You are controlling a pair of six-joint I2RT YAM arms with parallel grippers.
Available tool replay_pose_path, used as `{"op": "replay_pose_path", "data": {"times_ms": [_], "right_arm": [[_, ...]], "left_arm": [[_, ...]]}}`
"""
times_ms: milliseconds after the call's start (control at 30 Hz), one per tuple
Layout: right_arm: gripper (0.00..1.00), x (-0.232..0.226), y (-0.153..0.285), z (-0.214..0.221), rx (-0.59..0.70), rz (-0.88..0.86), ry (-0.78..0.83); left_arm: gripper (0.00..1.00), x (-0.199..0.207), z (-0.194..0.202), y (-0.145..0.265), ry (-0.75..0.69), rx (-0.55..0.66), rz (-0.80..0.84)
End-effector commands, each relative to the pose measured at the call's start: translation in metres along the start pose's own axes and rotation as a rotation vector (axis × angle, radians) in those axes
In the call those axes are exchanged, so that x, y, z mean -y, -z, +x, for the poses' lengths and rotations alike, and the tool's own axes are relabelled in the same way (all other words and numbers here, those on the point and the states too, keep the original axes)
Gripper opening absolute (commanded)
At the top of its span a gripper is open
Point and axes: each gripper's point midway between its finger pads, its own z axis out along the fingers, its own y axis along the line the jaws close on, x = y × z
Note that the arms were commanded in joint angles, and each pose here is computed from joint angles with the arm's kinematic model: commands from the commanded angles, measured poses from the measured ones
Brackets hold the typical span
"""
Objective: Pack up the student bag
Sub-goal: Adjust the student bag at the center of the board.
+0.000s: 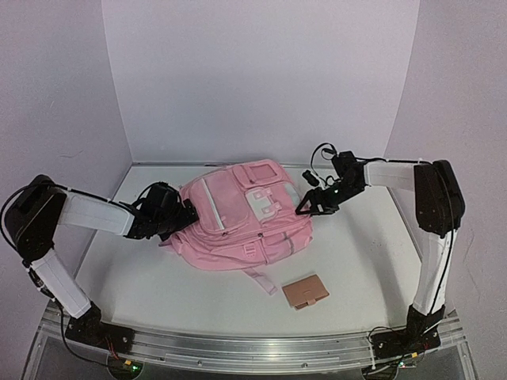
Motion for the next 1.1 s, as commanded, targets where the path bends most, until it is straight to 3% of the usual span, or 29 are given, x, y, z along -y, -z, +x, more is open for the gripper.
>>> {"op": "replay_pose_path", "data": {"times_ms": [0,367,667,833,1067], "right_arm": [[0.68,-0.056,-0.003,0.048,-0.115,-0.193,-0.030],[0.68,-0.112,-0.002,0.096,-0.194,-0.262,0.055],[0.71,-0.116,0.043,0.049,-0.040,-0.190,0.120],[0.75,-0.085,0.049,0.025,0.010,-0.081,0.027],[0.80,-0.063,0.030,0.016,0.049,-0.040,-0.112]], "left_arm": [[0.94,0.078,-0.024,-0.017,-0.061,-0.049,0.234],[0.95,0.092,-0.051,-0.056,-0.116,-0.114,0.257],[1.00,0.121,-0.080,0.036,-0.315,0.056,0.151],[1.00,0.156,-0.040,0.059,-0.456,-0.001,0.148],[1.00,0.195,0.035,0.031,-0.669,-0.108,0.068]]}}
